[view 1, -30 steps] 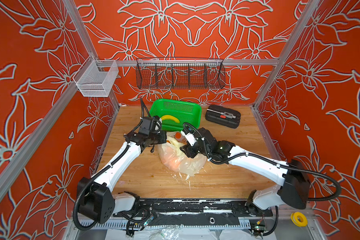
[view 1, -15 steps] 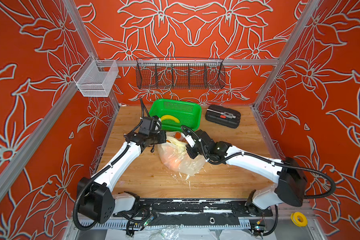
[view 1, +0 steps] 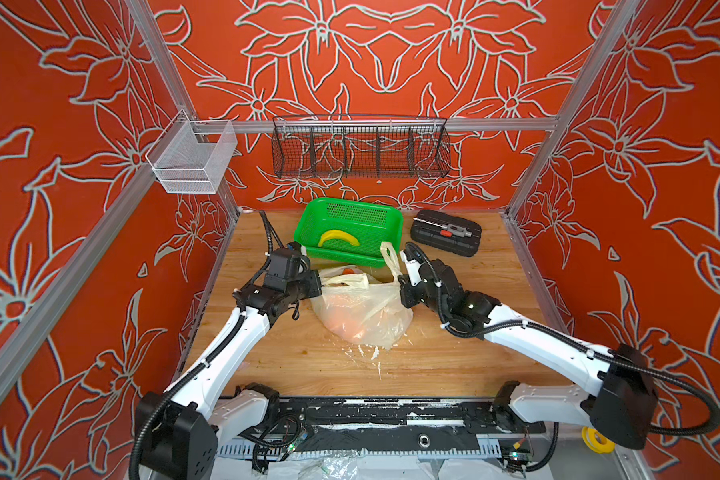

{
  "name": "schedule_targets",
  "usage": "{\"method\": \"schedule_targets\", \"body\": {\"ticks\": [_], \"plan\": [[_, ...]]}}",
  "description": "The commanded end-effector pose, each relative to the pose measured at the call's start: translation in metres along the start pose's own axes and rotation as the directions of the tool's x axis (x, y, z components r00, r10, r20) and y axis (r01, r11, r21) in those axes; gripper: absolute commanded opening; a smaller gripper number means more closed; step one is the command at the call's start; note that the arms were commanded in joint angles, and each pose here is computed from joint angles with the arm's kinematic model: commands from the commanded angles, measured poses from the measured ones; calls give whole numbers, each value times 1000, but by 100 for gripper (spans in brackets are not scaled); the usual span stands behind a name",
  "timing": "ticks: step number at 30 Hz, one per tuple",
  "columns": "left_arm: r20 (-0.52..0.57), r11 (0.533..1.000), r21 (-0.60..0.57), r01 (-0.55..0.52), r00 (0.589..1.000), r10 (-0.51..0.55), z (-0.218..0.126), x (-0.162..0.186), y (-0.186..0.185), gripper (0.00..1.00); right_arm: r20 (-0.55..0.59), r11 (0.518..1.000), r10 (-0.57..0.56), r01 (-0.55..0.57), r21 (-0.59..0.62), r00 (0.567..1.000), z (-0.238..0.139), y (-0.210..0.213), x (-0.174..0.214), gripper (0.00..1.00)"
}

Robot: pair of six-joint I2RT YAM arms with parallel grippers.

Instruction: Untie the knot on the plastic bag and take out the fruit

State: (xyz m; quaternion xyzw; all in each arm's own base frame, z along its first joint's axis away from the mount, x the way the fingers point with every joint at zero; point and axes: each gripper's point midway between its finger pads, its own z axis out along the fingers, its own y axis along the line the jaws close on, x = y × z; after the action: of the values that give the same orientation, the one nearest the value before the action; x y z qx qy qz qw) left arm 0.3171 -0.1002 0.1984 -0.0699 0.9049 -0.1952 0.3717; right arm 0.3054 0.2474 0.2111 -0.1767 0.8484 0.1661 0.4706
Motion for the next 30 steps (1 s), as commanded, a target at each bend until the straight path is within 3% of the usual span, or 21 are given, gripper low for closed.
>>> {"method": "schedule_targets", "body": {"ticks": [1, 4, 7, 9, 13, 17, 20, 21, 25, 30], "plan": [[106, 984, 135, -119, 989, 105, -15, -18, -27, 32, 44, 994, 5, 0, -113, 999, -8, 17, -11, 6], [166, 923, 265, -279, 956, 242, -26, -24, -58, 49, 30, 989, -5, 10, -146, 1000, -10, 23, -11, 6], [220, 847, 319, -425, 903, 370, -35, -26, -83, 61, 33, 991, 1, 3, -137, 999, -11, 21, -12, 6], [270, 778, 315, -543, 837, 476, -41, -24, -100, 67, 40, 989, 12, -6, -148, 999, -11, 23, -13, 6], [365, 596, 306, -743, 669, 647, -46, -8, -132, 70, 32, 986, 20, -14, -168, 999, -10, 27, -12, 6], [388, 485, 335, -808, 587, 711, -47, 8, -150, 76, 13, 986, 16, -14, -164, 1000, -8, 27, -11, 7], [374, 435, 362, -825, 556, 742, -43, 22, -155, 96, 9, 986, 16, -14, -167, 1000, -7, 27, -10, 7], [365, 423, 369, -828, 547, 753, -41, 27, -156, 98, 7, 986, 16, -14, -168, 1000, -7, 28, -9, 7], [294, 411, 374, -832, 526, 798, -23, 43, -148, 100, 2, 986, 17, -16, -168, 1000, -7, 28, -8, 7], [215, 430, 353, -831, 519, 827, -2, 51, -140, 97, -1, 986, 21, -21, -164, 1000, -6, 27, -7, 7]]}}
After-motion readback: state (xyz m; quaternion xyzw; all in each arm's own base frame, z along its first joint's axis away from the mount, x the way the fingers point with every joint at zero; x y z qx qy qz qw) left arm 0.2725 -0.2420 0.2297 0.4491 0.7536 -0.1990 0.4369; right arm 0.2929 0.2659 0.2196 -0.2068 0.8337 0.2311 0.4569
